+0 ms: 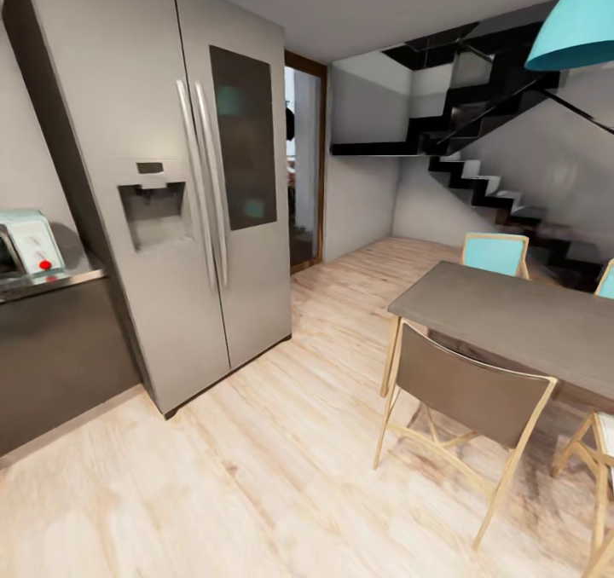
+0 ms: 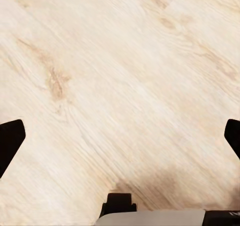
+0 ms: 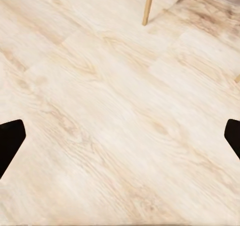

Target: In the kitchen, take the Vidalia onion out of the sink, dice it on the chopping board with the paring knife, put the diced onion into the bowl on the countertop, then place both the paring knife and the chopping board into the sink.

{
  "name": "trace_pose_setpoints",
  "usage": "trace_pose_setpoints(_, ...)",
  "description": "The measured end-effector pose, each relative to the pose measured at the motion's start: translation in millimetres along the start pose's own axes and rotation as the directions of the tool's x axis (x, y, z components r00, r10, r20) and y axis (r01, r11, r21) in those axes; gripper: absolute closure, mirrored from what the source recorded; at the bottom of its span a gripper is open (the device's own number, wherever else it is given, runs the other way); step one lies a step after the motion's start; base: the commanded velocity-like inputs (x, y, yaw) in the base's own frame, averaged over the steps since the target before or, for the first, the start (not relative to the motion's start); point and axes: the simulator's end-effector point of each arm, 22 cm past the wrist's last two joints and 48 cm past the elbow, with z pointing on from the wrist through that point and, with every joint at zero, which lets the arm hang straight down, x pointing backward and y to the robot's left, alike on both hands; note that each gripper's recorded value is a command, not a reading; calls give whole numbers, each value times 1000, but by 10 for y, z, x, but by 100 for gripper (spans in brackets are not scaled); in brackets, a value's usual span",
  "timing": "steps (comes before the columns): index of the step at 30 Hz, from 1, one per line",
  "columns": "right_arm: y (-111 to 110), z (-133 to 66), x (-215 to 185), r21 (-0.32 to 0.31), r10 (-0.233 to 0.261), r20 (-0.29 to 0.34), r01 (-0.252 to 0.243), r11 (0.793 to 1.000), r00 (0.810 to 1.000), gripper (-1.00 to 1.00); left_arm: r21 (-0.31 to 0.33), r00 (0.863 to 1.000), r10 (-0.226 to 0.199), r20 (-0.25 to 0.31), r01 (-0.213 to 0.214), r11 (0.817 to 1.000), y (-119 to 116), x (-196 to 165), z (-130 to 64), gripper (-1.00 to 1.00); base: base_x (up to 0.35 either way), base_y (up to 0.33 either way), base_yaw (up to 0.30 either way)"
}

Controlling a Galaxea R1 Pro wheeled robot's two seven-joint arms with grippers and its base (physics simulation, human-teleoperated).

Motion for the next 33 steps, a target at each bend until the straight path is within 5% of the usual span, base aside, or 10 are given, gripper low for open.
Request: trace_pose_setpoints(33,18,-10,28,-2,1,-6,-1,1000,1000,-100,3,1000,-1,1,1,1000,-25,1,-3,-100,-27,0,276)
